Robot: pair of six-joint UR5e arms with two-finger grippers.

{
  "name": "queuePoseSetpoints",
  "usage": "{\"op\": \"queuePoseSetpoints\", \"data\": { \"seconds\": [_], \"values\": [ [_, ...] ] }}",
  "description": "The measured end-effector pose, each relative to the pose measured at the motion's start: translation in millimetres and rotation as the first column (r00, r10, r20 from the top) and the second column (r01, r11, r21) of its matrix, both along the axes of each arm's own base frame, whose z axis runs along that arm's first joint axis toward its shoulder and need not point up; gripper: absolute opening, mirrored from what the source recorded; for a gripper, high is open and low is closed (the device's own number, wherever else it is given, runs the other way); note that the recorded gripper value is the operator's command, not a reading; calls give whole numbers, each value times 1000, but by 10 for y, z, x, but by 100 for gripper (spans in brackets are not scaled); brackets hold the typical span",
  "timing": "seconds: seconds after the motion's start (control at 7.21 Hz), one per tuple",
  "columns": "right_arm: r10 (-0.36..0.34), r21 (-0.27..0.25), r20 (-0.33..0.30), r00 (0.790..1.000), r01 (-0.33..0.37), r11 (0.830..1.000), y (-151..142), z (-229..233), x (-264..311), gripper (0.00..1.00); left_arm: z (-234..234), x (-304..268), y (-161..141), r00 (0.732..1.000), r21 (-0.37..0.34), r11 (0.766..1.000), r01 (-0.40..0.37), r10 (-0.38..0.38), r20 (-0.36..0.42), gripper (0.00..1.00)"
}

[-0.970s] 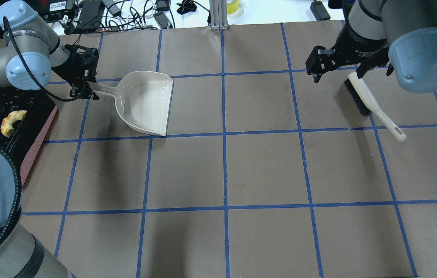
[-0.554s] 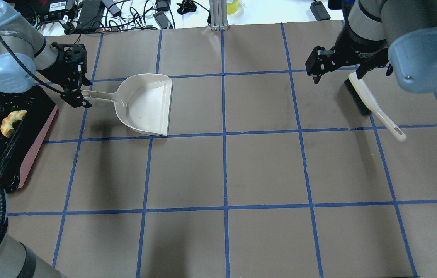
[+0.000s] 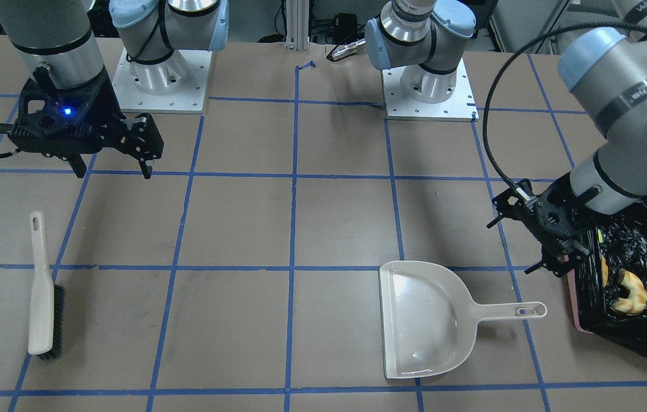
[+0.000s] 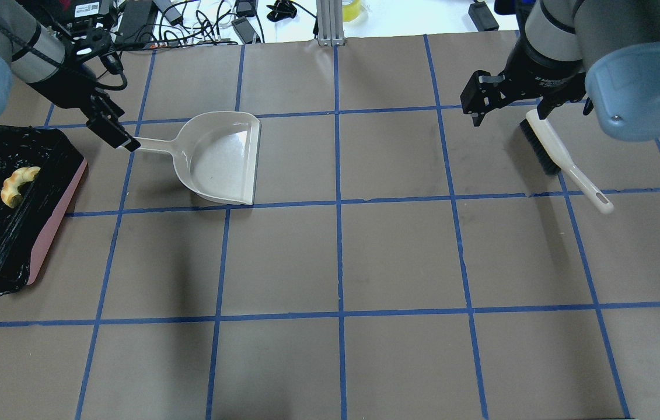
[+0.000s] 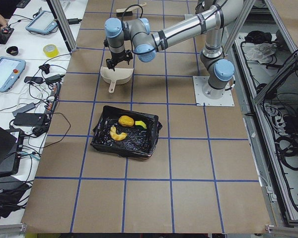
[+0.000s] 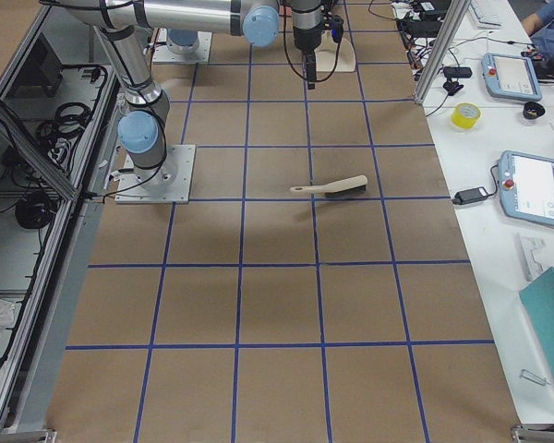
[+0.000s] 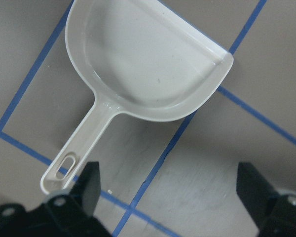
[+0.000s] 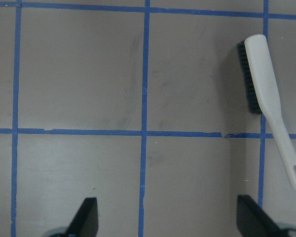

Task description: Sweep and dump trash into bin

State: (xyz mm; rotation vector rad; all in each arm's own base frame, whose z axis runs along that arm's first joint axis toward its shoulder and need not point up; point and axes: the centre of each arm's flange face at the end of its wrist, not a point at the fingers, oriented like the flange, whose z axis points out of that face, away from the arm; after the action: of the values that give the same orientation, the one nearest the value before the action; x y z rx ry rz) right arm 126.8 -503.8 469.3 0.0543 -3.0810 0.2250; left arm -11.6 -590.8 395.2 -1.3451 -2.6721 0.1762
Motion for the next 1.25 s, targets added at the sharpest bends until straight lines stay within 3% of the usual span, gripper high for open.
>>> {"op": "queuePoseSetpoints", "data": {
  "seconds": [0.28,0.42,0.55,0.83,1.11,1.25],
  "values": [
    [0,0,-1,1000,0,1000,0,0,-4,100,498,-626,333,979,3,979,-204,204,0,100],
    [0,0,-1,1000,0,1000,-1,0,-6,100,700,-784,504,945,6,945,-327,327,-8,100],
    [-1,0,-1,1000,1,1000,-2,0,-9,100,839,-851,632,887,15,887,-461,461,-12,100],
    [-1,1,-1,1000,1,1000,-2,-3,-12,100,1021,-843,794,734,1,734,-679,679,24,100],
    [-2,3,-1,1000,2,1000,-1,-12,-17,100,1138,-845,895,607,-6,607,-795,794,30,100],
    [-3,3,-1,1000,3,1000,-1,-14,-18,100,1148,-826,908,569,-18,570,-822,821,41,100]
  ]
}}
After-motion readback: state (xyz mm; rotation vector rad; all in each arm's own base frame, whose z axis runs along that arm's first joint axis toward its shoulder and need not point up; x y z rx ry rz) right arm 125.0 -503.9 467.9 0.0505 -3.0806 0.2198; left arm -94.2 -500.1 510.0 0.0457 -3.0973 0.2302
